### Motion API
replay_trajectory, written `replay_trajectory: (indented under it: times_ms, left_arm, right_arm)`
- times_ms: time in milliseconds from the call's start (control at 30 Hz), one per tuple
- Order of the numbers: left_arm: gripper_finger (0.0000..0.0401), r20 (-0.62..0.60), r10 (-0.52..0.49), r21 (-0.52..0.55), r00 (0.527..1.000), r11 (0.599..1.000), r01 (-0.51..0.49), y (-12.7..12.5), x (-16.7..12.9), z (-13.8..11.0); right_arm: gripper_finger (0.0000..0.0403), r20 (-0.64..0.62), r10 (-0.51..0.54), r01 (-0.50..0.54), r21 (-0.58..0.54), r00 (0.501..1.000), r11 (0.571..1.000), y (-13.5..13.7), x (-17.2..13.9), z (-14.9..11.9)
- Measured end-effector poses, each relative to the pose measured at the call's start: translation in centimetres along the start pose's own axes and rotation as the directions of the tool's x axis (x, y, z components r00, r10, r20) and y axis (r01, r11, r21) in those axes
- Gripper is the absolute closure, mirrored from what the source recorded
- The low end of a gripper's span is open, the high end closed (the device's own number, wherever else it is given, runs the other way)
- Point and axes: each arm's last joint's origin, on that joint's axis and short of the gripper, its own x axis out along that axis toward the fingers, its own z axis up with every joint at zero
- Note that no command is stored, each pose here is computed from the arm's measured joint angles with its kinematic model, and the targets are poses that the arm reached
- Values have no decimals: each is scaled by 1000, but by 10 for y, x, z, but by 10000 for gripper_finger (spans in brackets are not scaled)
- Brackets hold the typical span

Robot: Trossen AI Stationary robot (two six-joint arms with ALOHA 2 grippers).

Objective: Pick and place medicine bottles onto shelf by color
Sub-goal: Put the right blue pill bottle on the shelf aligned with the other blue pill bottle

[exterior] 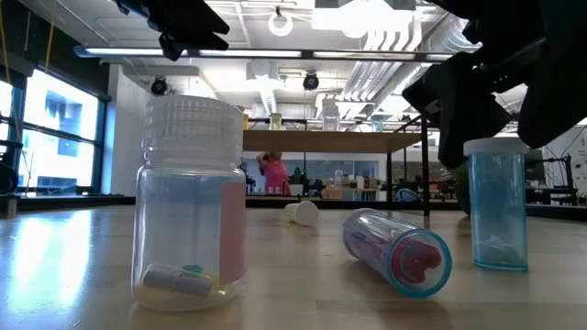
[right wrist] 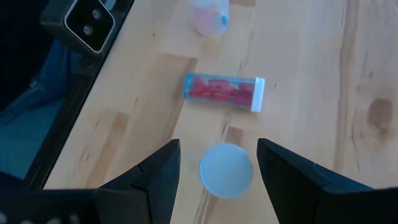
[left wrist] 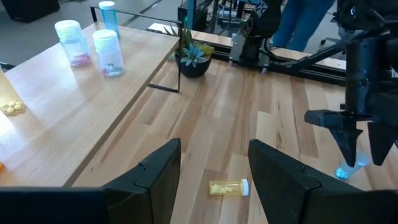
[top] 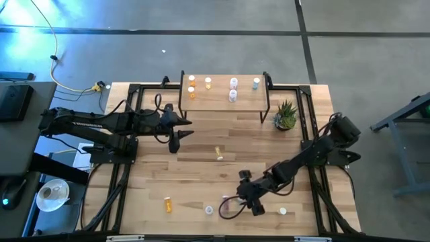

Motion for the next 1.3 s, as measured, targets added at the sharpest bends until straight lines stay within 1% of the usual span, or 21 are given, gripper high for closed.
replay_trajectory:
  times_ms: [367, 467, 733, 833, 933, 1100, 1300]
  left_arm:
    - [222, -1, 0, 0, 1000, 1000, 0, 0, 0, 0]
    - [222, -1, 0, 1, 1000, 1000, 0, 0, 0, 0]
    - [222, -10, 1, 5, 1000, 1000, -1, 0, 0, -1]
    - [222, -10, 1, 5, 1000, 1000, -1, 0, 0, -1]
    - [222, -11, 1, 5, 1000, 1000, -1, 0, 0, -1]
    - [222, -26, 4, 8, 1000, 1000, -4, 0, 0, -3]
    - [222, -26, 4, 9, 1000, 1000, -4, 0, 0, -3]
  right_arm:
    - [202, -15, -10, 11, 39, 1000, 999, 0, 3, -3]
    - [218, -17, -11, 12, 39, 1000, 999, 0, 4, -3]
    - [285, -17, -12, 12, 39, 1000, 999, 0, 4, -3]
    - [298, -15, -11, 12, 39, 1000, 999, 0, 3, -3]
    - [300, -5, -16, 16, 34, 1000, 999, 1, 1, -1]
    - [294, 45, -79, 78, 24, 996, 997, -1, -11, 5]
    - [294, 134, -207, 215, -48, 969, 975, -4, -34, 15]
